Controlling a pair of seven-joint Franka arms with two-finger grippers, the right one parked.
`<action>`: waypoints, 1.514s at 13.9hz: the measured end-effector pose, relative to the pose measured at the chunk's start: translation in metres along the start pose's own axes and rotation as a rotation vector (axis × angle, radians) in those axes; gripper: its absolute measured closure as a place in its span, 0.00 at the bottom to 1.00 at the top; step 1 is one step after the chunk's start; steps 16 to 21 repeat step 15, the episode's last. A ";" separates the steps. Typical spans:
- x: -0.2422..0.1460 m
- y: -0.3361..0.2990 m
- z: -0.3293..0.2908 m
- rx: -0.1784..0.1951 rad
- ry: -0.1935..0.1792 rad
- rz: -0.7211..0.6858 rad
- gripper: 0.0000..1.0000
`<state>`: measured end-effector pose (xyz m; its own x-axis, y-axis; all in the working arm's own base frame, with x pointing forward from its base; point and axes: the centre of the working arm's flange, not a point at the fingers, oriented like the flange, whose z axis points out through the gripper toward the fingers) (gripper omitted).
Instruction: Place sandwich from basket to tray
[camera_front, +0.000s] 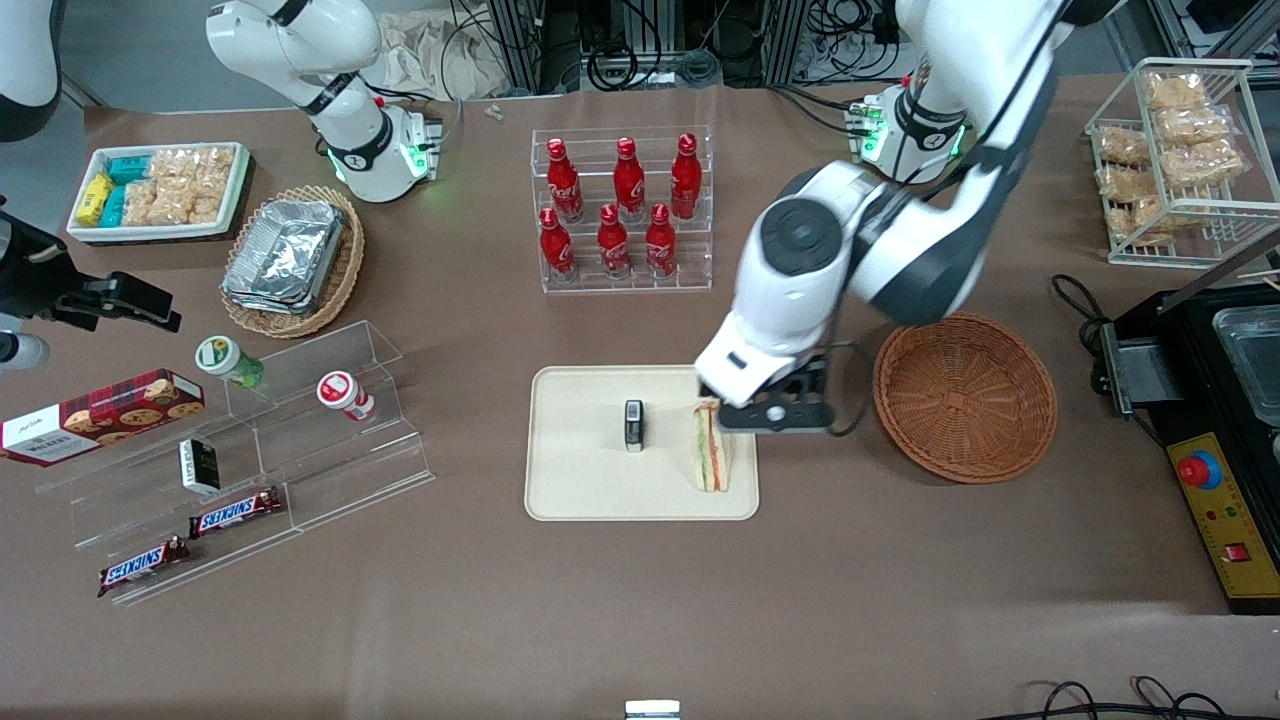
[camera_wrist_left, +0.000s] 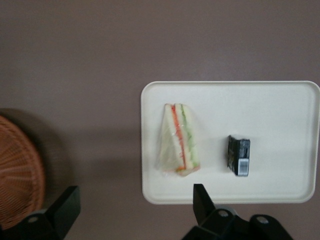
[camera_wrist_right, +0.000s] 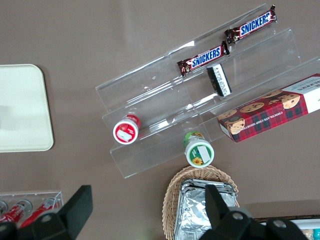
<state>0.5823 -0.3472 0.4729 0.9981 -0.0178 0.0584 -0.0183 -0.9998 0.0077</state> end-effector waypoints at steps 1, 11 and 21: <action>0.004 -0.027 -0.021 -0.011 -0.018 0.001 0.00; -0.031 -0.272 -0.187 -0.084 -0.090 -0.130 0.00; -0.047 -0.300 -0.208 -0.098 -0.080 -0.147 0.00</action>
